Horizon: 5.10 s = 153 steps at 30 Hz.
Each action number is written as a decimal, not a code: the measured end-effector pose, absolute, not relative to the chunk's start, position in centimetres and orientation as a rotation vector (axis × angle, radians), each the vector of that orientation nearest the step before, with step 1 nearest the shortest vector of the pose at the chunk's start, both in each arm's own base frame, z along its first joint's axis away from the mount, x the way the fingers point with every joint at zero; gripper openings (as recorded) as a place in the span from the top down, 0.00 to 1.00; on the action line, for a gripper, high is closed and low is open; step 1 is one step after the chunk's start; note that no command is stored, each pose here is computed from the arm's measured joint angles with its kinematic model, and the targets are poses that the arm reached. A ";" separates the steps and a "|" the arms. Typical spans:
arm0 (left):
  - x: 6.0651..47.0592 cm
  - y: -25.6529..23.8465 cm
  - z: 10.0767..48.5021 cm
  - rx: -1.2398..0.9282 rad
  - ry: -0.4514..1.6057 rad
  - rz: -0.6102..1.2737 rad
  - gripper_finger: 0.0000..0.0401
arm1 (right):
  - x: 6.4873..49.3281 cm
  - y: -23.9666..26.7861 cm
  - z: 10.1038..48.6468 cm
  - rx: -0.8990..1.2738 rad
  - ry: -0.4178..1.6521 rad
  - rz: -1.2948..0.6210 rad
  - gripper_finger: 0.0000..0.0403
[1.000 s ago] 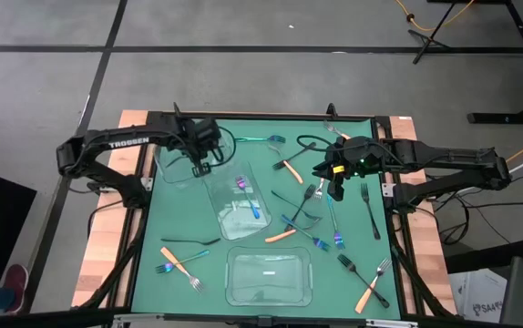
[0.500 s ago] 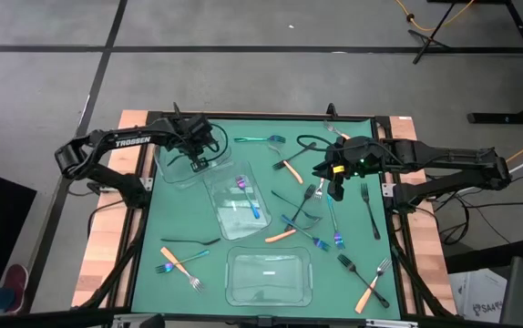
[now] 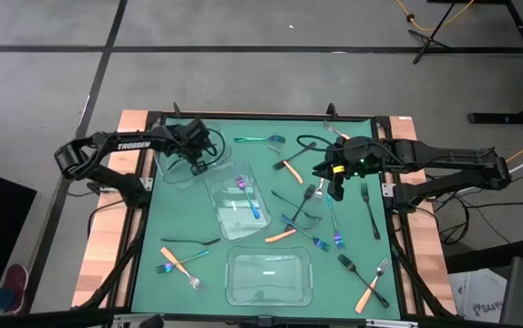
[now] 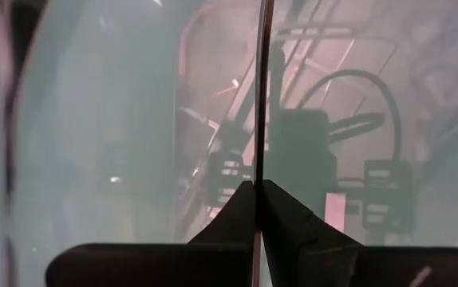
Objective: Sort silverware by color (type)
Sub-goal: Put the black fork into the top transparent bin, then put the blue fork into the center transparent bin
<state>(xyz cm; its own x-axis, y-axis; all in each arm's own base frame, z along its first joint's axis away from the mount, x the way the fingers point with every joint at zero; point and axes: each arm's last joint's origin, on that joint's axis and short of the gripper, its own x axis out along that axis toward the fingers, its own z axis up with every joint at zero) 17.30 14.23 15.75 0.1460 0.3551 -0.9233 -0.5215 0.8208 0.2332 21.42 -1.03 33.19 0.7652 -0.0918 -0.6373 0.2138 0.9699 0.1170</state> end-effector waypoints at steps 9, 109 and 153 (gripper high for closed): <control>16.9 13.9 14.7 -0.155 1.279 0.636 0.99 | 21.4 -1.0 33.2 0.187 0.680 -0.167 0.84; 16.8 11.4 19.3 -0.113 1.013 0.660 0.86 | 24.7 4.4 22.1 -0.985 1.402 0.833 0.84; 16.8 11.4 19.3 -0.113 1.011 0.661 0.86 | 21.9 8.0 14.6 -1.121 1.364 0.969 0.84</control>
<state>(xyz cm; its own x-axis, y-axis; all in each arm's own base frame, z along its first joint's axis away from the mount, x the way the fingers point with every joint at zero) 16.85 11.43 19.30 0.3555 0.4597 -0.8139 -0.5609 0.8014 0.2076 21.92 7.95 14.65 0.0133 -0.1039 -0.9945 -0.9733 0.2266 -0.0367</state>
